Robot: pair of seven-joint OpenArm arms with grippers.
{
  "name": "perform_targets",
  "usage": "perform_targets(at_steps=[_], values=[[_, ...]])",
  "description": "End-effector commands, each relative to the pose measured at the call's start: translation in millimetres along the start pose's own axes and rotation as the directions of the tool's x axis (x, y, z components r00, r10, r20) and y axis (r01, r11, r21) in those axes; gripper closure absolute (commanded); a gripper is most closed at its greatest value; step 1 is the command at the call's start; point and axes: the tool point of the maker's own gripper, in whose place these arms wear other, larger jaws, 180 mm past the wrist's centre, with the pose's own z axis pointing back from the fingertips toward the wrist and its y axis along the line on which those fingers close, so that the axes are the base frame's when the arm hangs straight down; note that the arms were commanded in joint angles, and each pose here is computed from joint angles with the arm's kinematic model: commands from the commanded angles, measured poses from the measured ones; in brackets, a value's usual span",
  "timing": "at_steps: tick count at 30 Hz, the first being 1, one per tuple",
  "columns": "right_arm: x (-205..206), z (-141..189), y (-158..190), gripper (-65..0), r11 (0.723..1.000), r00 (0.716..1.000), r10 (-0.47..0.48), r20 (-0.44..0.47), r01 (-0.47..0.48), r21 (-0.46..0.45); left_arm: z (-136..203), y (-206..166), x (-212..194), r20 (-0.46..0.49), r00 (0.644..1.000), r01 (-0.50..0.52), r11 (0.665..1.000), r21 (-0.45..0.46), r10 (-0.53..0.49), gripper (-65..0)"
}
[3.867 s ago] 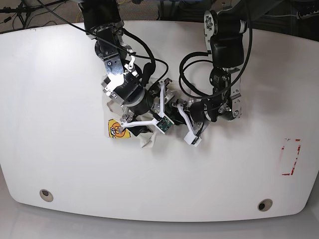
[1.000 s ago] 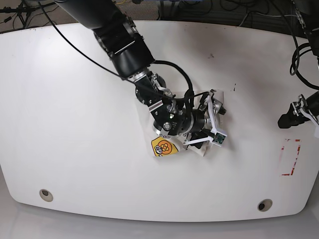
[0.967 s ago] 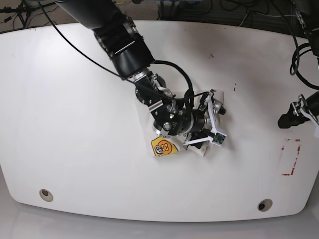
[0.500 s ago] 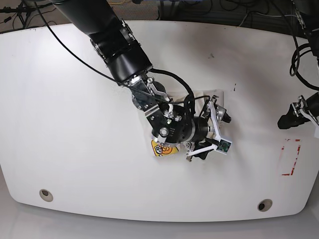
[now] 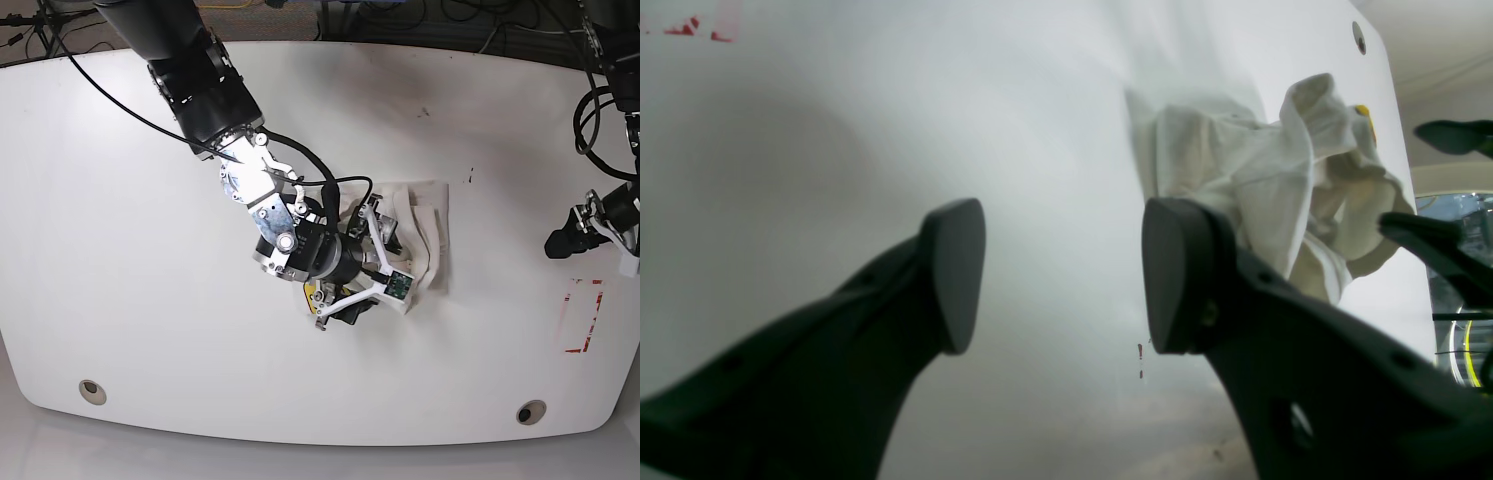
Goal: Fold the T-shirt properly
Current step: 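Move the right gripper over the bundle and pinch its folded edge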
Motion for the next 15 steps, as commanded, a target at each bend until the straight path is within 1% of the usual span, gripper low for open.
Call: perform_targets(at_steps=[1,3,6,10,12,15], values=[[-5.2,2.7,-21.3,-43.6,0.999,1.0,0.001,-0.005,-0.001,-0.041,-0.9,-9.4,14.4,0.031,0.999,0.03,0.999,-0.025,-0.03,-35.1],[-18.7,2.9,-31.9,-43.6,0.998,0.999,-0.034,-0.029,0.032,-0.058,-4.1,-11.1,10.4,0.015,0.999,0.034,0.999,-0.029,-0.034,-35.1],[-28.5,8.3,-48.9,-43.6,0.992,0.996,-0.087,-0.019,0.085,-0.09,-8.9,-13.7,4.3,-0.008,0.999,0.038,0.999,-0.036,-0.039,-35.1],[-38.0,13.6,-58.5,-43.4,0.99,0.995,-0.095,-0.014,0.093,-0.105,-11.7,-13.7,-0.6,-0.028,0.999,0.045,0.998,-0.033,-0.046,-35.1],[-43.4,10.1,-57.4,-41.2,0.99,0.994,-0.109,-0.019,0.107,-0.097,-12.4,-12.1,-2.6,-0.036,0.998,0.051,0.998,-0.024,-0.051,-35.1],[-51.3,4.1,-55.2,-31.5,0.989,0.992,-0.125,-0.031,0.122,-0.079,-18.1,-13.4,-9.0,-0.048,0.998,0.049,0.999,-0.023,-0.051,-35.1]])
